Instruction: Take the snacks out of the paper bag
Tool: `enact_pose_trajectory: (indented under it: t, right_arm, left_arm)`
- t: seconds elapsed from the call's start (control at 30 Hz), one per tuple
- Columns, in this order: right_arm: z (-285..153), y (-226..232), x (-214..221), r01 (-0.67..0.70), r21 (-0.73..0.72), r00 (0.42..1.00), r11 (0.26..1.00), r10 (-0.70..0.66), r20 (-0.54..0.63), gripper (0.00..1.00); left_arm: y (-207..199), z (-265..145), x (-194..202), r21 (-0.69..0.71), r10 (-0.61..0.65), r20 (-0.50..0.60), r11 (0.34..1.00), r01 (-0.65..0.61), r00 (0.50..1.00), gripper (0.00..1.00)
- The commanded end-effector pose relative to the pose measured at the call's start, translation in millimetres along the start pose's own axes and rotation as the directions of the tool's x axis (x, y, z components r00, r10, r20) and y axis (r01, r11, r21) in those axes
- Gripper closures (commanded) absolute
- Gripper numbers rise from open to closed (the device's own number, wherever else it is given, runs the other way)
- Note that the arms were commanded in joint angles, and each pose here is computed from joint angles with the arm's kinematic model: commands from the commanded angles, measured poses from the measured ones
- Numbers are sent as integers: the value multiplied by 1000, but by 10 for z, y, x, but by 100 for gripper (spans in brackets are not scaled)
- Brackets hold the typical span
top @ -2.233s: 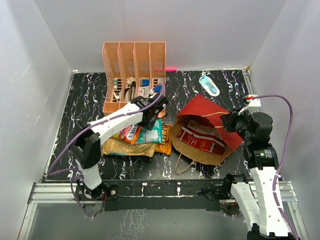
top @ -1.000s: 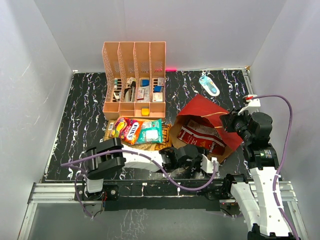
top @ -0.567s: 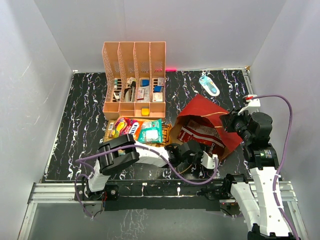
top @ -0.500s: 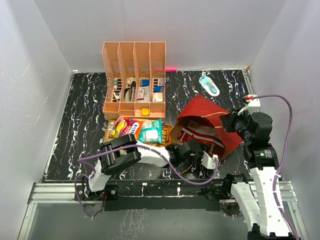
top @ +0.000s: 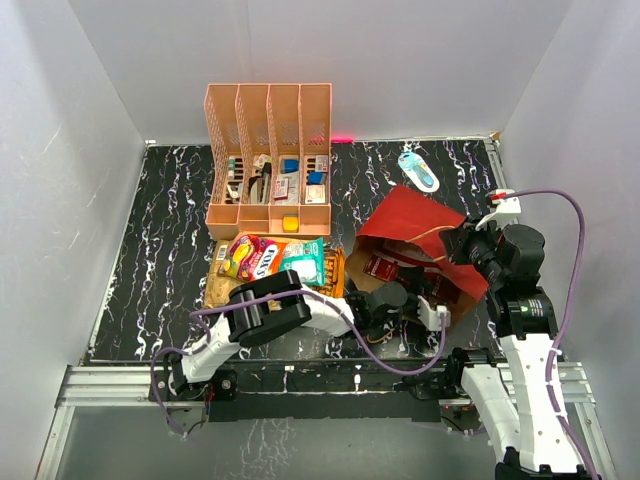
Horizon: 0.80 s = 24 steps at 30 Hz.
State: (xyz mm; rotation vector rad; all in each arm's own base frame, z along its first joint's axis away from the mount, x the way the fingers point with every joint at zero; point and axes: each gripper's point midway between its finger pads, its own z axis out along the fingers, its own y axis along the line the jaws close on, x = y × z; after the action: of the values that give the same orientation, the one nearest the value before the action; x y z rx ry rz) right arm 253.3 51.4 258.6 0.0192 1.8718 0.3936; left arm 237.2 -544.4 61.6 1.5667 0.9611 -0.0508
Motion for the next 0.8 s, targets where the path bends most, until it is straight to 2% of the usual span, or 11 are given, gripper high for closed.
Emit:
enact_pose_trajectory:
  t: [0.0, 0.2, 0.47, 0.63, 0.77]
  right_arm:
    - [20, 52, -155, 33, -25, 998, 999, -32, 60, 92]
    - [29, 47, -147, 32, -24, 998, 999, -30, 56, 92]
    - [20, 48, -151, 33, -23, 998, 999, -32, 59, 92]
    - [13, 46, -156, 34, -21, 998, 999, -32, 62, 92]
    - [7, 51, -161, 35, -22, 997, 999, -34, 65, 92]
  left_arm:
    - [768, 12, -340, -271, -5, 95, 962, 31, 996, 48]
    - [799, 141, -317, -254, -10, 95, 967, 34, 995, 49]
    - [444, 290, -194, -112, -1, 65, 994, 8, 998, 46]
    - [257, 248, -146, 8, -49, 57, 999, 48, 997, 45]
    - [205, 251, -59, 2, -34, 39, 999, 33, 999, 43]
